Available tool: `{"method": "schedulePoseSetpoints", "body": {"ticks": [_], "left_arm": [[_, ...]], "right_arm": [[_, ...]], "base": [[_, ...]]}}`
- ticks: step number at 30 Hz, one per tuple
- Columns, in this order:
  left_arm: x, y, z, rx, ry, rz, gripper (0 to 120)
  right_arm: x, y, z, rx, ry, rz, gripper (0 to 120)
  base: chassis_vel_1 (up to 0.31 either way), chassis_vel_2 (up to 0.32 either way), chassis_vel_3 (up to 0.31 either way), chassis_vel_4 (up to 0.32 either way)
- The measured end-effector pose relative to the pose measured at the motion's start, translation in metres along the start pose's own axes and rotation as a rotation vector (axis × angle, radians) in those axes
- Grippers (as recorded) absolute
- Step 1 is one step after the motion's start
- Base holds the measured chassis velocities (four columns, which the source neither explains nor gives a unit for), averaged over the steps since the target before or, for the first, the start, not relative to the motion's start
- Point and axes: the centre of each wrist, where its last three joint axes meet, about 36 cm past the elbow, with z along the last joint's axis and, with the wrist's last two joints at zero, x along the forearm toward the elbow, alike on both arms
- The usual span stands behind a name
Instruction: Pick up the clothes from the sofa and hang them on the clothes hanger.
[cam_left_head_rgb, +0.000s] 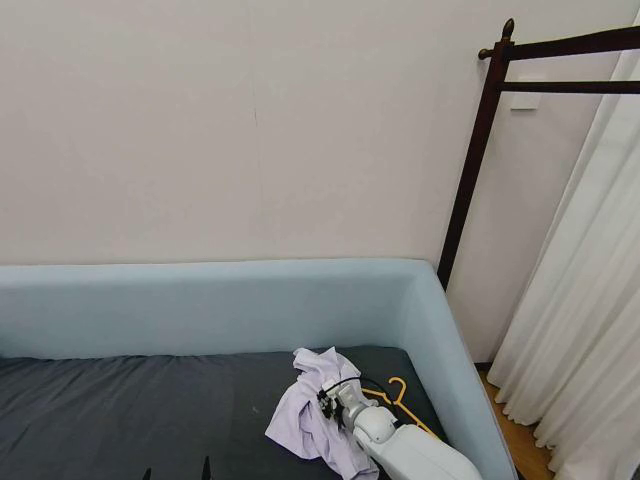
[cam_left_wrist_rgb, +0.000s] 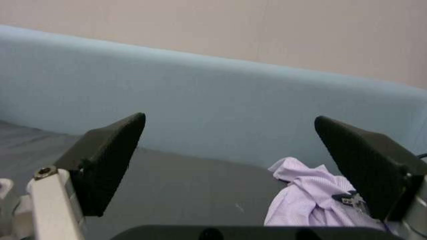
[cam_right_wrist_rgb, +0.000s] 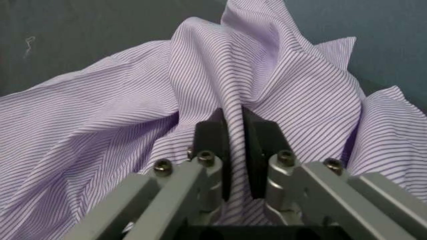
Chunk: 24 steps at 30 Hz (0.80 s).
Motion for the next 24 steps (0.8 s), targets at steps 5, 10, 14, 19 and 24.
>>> {"method": "schedulePoseSetpoints", "body": {"ticks": [5, 10, 14, 19, 24], "left_arm": [[-0.002, -0.001, 0.001, 0.003, -0.003, 0.002, 100], [-0.002, -0.002, 0.003, 0.006, 0.0, 0.0, 100], [-0.004, -0.002, 0.003, 0.01, -0.004, -0.004, 100], [-0.01, -0.003, 0.003, 0.015, -0.013, -0.006, 99], [-0.01, -0.006, 0.002, 0.022, -0.016, -0.006, 99]], "right_arm": [[0.006, -0.006, 0.001, 0.005, -0.005, 0.006, 0], [0.015, -0.013, -0.003, -0.008, -0.034, 0.011, 0], [0.032, -0.021, -0.026, -0.061, -0.11, 0.012, 0], [0.07, -0.038, -0.094, -0.125, -0.275, -0.017, 0], [0.117, -0.042, -0.17, -0.123, -0.432, -0.067, 0]], "base": [[0.0, 0.0, 0.0, 0.0], [0.0, 0.0, 0.0, 0.0], [0.0, 0.0, 0.0, 0.0], [0.0, 0.0, 0.0, 0.0], [0.0, 0.0, 0.0, 0.0]]}}
